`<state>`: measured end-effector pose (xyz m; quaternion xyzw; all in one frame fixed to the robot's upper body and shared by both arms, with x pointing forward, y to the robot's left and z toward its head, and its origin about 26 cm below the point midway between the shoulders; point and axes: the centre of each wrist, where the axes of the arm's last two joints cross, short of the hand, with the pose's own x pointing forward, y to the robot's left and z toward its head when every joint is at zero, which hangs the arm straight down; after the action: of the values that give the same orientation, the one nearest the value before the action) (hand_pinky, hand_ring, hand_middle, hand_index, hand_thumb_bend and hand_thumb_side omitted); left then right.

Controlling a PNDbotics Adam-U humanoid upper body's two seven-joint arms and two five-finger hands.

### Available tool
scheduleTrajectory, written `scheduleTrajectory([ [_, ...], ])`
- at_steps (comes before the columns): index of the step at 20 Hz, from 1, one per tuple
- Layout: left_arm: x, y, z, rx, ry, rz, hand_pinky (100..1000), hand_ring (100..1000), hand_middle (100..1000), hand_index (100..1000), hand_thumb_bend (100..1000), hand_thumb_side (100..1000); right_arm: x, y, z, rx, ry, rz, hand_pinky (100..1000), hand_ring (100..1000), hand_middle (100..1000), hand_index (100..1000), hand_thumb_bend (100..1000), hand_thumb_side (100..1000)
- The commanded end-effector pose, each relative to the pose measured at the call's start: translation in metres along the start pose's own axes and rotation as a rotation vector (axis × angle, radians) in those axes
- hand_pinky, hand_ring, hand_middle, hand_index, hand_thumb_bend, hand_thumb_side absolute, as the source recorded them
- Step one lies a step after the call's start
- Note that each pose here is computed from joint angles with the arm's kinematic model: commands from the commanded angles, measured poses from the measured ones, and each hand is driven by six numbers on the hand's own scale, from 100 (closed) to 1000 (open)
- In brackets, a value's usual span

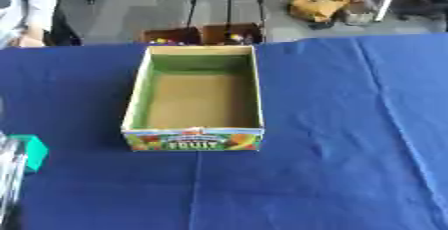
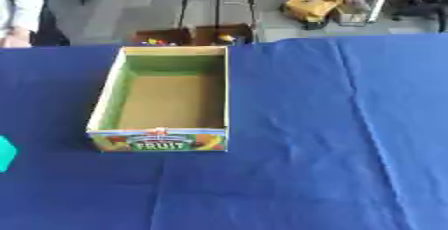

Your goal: Pick up objects on the table and place them in the box.

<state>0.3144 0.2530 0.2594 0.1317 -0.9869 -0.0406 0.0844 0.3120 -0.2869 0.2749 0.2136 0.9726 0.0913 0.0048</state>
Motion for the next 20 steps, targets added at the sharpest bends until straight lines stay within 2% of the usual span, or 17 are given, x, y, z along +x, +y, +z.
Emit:
scheduleTrajectory([
  [1, 0.003, 0.010, -0.008, -0.090, -0.031, -0.057, 636, 712, 806, 984, 191, 1000, 0.004, -0.003, -0.012, 0.022, -0.053, 0.016, 657, 666, 525, 660, 100, 772],
  [10, 0.002, 0.036, -0.006, -0.269, -0.036, -0.262, 713, 803, 863, 1000, 171, 1000, 0.004, -0.004, -0.013, 0.032, -0.055, 0.023, 657, 666, 523, 660, 100, 773],
  [14, 0.002, 0.045, 0.000, -0.322, -0.005, -0.349, 740, 826, 891, 1000, 231, 997, 0.004, -0.005, -0.013, 0.033, -0.057, 0.026, 657, 665, 522, 659, 100, 774],
  [20, 0.002, 0.060, 0.004, -0.432, 0.050, -0.429, 752, 838, 907, 1000, 213, 983, 0.004, -0.005, -0.014, 0.037, -0.056, 0.029, 657, 665, 521, 659, 100, 776],
])
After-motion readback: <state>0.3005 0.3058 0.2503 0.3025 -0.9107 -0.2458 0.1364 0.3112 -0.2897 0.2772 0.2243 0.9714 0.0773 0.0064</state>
